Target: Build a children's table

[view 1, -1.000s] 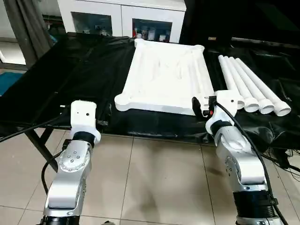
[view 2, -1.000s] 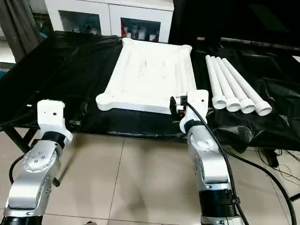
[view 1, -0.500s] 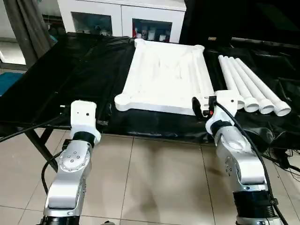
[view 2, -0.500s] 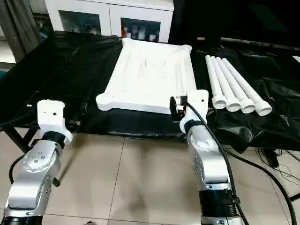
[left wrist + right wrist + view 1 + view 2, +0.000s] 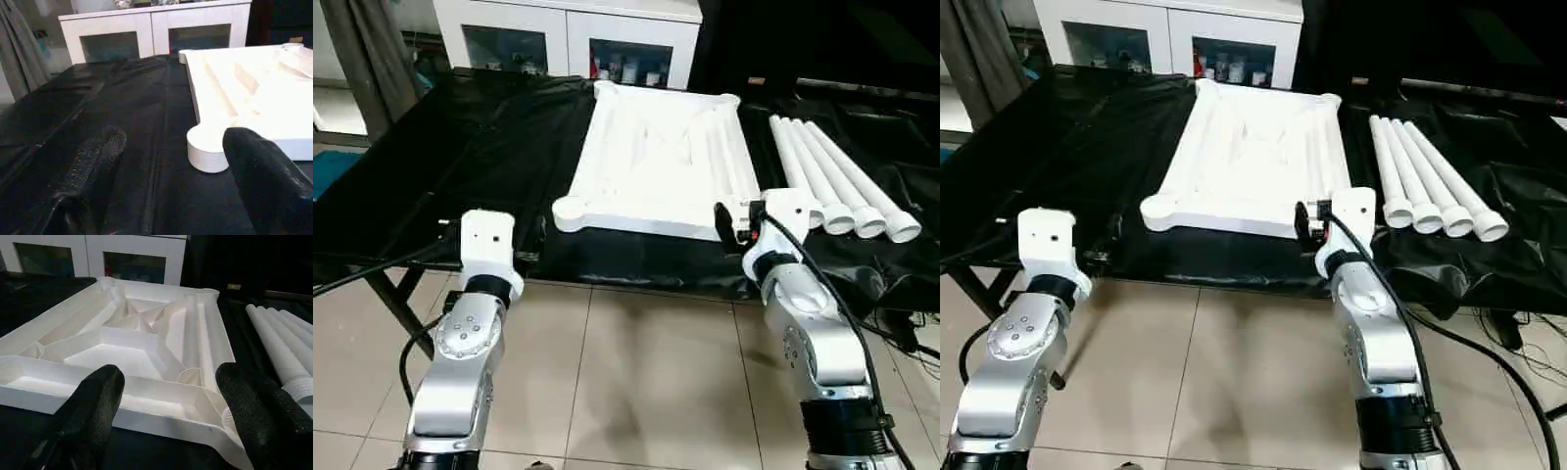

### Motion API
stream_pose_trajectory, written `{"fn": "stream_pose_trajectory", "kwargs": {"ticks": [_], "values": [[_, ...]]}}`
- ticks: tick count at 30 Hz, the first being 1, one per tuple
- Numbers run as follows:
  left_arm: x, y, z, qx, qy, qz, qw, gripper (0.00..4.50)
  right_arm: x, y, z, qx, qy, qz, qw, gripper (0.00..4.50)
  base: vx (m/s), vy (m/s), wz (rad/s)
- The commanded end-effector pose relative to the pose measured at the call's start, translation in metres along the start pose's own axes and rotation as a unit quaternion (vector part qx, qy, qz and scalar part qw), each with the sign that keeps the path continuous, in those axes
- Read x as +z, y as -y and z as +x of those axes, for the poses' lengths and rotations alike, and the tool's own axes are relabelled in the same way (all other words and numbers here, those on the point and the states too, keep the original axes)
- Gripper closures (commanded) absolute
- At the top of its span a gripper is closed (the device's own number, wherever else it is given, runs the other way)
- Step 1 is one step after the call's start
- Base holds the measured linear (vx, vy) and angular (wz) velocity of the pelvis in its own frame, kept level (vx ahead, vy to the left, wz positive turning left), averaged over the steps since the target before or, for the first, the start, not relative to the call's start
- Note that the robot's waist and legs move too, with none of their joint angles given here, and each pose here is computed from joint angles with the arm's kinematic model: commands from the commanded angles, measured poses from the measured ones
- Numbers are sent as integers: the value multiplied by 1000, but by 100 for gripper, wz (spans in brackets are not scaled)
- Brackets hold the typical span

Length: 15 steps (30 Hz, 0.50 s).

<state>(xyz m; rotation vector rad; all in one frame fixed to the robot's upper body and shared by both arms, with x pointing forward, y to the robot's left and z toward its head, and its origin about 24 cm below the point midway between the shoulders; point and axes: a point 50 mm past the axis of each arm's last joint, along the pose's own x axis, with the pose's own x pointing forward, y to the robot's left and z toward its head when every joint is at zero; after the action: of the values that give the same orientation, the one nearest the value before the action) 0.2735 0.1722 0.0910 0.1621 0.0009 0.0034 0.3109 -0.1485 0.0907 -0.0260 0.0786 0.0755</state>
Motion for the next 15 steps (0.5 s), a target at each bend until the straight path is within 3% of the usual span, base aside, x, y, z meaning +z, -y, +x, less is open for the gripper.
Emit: {"fn": "stream_pose_trajectory", "kwargs": {"ticks": [1,13,14,15], "values": [[0,2,0,-4,1,1,1000,80,4,3,1,-5,6,1,1000,98,0,0,0],[0,2,0,-4,1,1,1000,80,4,3,1,-5,6,1,1000,98,0,0,0],[0,2,0,-4,1,1,1000,77,4,3,1,-5,6,1,1000,126,0,0,0],[0,2,0,-4,1,1,1000,77,4,3,1,-5,6,1,1000,126,0,0,0]]}}
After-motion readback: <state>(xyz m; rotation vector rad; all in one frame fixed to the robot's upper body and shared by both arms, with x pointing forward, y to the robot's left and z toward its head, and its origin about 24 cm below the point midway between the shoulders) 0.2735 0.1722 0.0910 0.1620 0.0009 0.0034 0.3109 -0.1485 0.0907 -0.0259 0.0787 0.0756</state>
